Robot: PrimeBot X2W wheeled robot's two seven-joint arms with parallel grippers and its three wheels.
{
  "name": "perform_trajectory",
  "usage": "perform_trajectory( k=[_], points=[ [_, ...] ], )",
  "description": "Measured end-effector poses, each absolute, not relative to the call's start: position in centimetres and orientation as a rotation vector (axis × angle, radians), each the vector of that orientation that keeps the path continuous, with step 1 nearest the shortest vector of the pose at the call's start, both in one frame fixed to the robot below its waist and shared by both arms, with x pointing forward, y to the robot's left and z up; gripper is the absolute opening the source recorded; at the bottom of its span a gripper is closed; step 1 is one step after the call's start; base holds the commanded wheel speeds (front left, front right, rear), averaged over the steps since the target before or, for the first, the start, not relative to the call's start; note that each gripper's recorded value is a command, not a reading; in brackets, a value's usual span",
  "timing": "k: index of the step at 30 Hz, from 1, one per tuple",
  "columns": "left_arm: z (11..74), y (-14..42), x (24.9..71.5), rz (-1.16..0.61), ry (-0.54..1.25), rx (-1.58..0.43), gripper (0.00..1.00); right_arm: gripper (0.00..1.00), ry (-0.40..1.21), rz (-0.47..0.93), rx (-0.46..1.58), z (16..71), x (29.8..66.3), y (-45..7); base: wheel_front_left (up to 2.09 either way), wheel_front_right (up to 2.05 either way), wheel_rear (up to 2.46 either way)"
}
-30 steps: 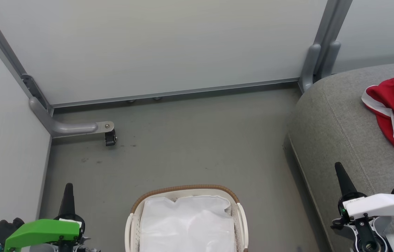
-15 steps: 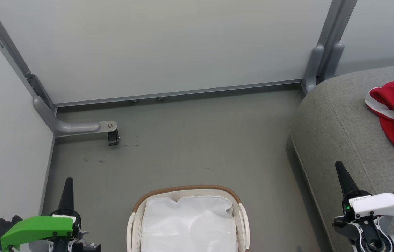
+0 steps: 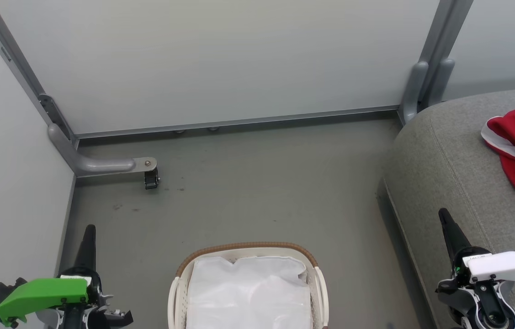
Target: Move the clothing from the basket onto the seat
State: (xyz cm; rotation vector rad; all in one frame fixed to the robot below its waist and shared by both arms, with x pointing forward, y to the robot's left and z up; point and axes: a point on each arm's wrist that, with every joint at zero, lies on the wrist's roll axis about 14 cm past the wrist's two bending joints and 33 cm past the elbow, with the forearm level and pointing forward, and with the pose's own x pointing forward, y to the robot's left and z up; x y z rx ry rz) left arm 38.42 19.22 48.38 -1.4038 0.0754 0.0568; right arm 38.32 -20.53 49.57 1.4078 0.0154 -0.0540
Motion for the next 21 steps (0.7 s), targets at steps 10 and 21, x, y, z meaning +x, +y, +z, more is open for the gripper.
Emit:
perform_trajectory(
  k=[10,21],
  points=[
    [49.1,19.5,38.5,0.04,0.05,-1.476,0.0,0.0,0.012,-0.036,1.478,49.9,38.5,-20.3,0.0,0.0,0.0],
    [49.9,19.8,38.7,0.021,0.025,-1.55,0.0,0.0,0.01,-0.014,1.549,50.3,38.7,-20.0,0.0,0.0,0.0]
  ],
)
